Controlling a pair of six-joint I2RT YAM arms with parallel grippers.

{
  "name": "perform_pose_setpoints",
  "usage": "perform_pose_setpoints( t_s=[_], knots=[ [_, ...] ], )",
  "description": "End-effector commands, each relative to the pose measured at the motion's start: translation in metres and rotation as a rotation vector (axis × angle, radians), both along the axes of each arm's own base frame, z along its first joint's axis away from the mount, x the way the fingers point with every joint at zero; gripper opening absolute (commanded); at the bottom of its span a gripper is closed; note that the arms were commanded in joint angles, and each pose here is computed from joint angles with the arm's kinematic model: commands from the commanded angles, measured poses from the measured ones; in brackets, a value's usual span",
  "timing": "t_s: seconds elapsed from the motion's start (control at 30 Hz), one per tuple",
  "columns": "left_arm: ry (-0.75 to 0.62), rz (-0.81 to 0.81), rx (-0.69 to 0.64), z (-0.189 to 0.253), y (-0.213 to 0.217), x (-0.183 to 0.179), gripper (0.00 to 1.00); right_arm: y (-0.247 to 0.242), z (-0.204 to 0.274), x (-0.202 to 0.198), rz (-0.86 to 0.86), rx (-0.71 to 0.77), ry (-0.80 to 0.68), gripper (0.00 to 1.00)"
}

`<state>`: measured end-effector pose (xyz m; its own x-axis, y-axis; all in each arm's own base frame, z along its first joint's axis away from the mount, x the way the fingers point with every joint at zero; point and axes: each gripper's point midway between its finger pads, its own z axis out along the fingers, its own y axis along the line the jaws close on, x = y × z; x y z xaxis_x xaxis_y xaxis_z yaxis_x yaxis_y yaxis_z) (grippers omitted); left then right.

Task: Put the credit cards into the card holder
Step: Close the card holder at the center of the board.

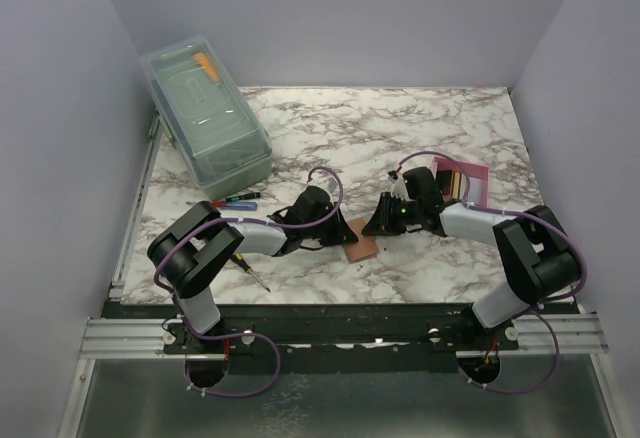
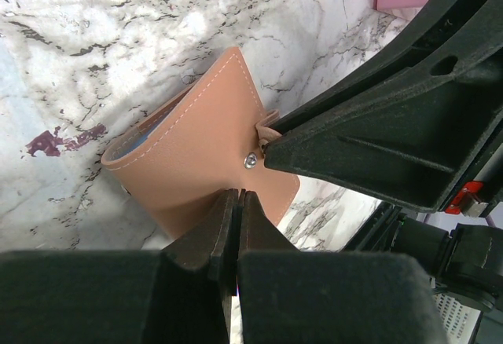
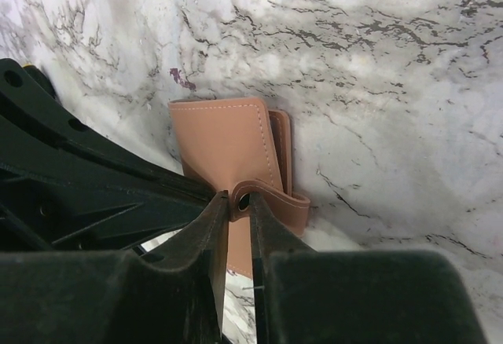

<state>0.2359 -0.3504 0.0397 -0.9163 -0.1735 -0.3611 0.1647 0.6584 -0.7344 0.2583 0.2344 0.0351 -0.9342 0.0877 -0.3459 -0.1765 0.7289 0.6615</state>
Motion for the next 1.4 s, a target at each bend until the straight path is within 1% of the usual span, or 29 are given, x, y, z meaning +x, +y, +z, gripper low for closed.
perform_pose_setpoints(
  t_s=[0.0,0.2,0.23,0.73,1.07,1.37],
  knots=[
    [0.053,-0.021,0.080,-0.026,0.014,-0.017,0.00,0.003,-0.007,-0.003,0.020,-0.001,0.018,0.15],
    [0.054,-0.022,0.080,-0.026,0.014,-0.017,0.00,-0.001,-0.009,-0.007,0.031,-0.026,0.019,0.01],
    [0.053,-0.023,0.080,-0.026,0.014,-0.017,0.00,-0.001,-0.009,-0.007,0.036,-0.027,0.019,0.00],
    [0.049,-0.029,0.076,-0.025,0.013,-0.017,0.00,-0.005,-0.026,-0.018,0.092,-0.153,0.067,0.00],
    [0.050,-0.034,0.079,-0.026,0.013,-0.017,0.00,-0.019,-0.035,-0.021,0.072,-0.255,0.079,0.00],
    [0.057,-0.035,0.084,-0.029,0.013,-0.018,0.00,-0.028,-0.033,-0.023,0.059,-0.297,0.075,0.00]
  ],
)
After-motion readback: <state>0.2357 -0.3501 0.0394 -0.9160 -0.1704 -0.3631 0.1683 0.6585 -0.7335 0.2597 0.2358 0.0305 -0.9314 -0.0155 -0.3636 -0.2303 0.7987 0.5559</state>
